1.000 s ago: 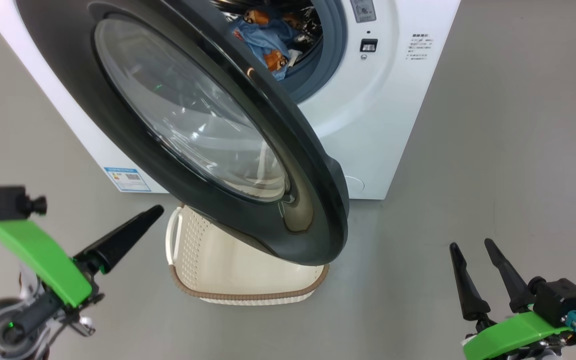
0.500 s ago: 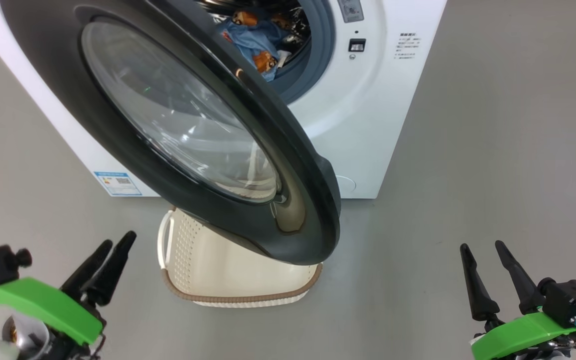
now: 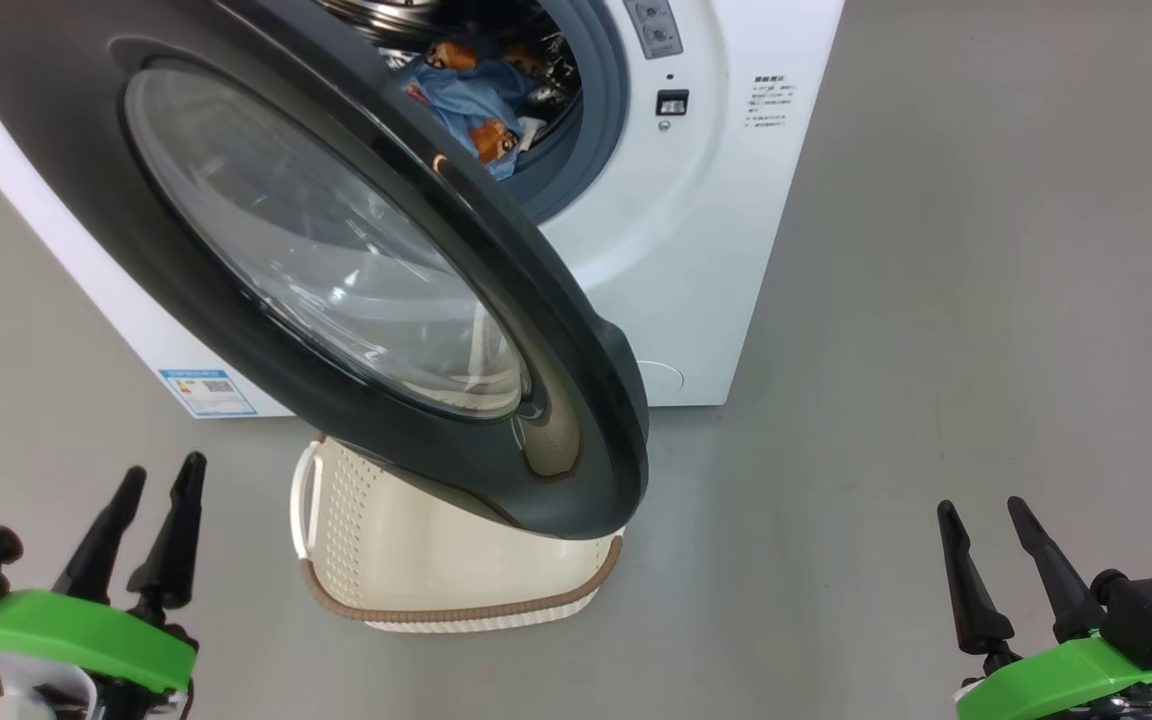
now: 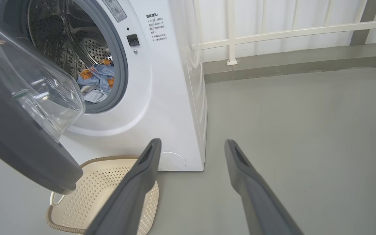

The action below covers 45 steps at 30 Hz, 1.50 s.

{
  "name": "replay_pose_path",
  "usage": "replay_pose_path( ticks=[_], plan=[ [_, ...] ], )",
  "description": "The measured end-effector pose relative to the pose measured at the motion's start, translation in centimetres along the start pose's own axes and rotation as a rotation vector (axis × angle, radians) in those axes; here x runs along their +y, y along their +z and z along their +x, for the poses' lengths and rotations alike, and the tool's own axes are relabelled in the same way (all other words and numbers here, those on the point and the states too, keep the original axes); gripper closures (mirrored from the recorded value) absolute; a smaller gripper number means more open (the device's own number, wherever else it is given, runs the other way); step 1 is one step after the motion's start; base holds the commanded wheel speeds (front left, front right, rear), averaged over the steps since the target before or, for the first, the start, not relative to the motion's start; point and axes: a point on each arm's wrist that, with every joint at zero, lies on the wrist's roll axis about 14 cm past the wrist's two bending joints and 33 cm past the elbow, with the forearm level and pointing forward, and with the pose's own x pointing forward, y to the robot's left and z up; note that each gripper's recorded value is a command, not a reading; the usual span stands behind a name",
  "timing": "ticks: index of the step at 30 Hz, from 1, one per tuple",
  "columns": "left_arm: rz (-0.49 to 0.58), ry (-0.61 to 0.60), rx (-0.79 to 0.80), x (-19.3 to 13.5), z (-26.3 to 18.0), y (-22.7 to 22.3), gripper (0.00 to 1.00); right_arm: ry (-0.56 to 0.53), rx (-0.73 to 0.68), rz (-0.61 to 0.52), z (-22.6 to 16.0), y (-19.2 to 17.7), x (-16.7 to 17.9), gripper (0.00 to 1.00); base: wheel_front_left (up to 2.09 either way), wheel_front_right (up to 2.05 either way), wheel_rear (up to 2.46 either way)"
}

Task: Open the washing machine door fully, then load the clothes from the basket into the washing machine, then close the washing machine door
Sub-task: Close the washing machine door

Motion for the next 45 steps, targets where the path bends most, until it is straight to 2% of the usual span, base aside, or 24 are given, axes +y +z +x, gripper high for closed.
replay_pose_path(
  ticks=[8, 13, 23, 40, 41, 42, 43, 44, 45],
  plan=[
    [0.160, 0.038, -0.038, 0.4, -0.6, -0.7, 0.00, -0.019, -0.008, 0.000, -0.3, 0.3, -0.6, 0.00, 0.00, 0.00, 0.00],
    [0.220, 0.052, -0.024, 0.2, -1.2, -2.1, 0.00, -0.026, -0.011, 0.000, -0.5, 0.4, -0.8, 0.00, 0.00, 0.00, 0.00],
    [0.255, 0.132, -0.027, 1.3, -1.9, -3.1, 0.00, -0.030, -0.006, 0.000, -0.6, 0.2, -0.9, 0.00, 0.00, 0.00, 0.00],
    [0.263, 0.160, -0.042, 1.7, -2.2, -2.8, 0.00, -0.023, -0.007, 0.003, -0.5, 0.2, -0.6, 0.00, 0.00, 0.00, 0.00],
    [0.260, 0.165, -0.043, 1.8, -2.3, -2.8, 0.00, -0.020, -0.007, 0.005, -0.5, 0.2, -0.5, 0.06, 0.00, 0.00, 0.00],
    [0.257, 0.170, -0.042, 1.9, -2.4, -2.9, 0.00, -0.016, -0.006, 0.008, -0.4, 0.2, -0.3, 0.34, 0.00, 0.00, 0.00],
    [0.252, 0.176, -0.042, 2.0, -2.6, -3.0, 0.00, -0.011, -0.005, 0.009, -0.4, 0.1, -0.1, 0.56, 0.00, 0.00, 0.00],
    [0.248, 0.180, -0.044, 2.0, -2.6, -3.0, 0.00, -0.004, -0.005, 0.010, -0.3, 0.1, 0.2, 0.74, 0.00, 0.00, 0.00],
    [0.245, 0.182, -0.044, 2.0, -2.7, -3.1, 0.00, 0.003, -0.006, 0.013, -0.2, 0.1, 0.4, 1.00, 0.00, 0.00, 0.00]
  ],
)
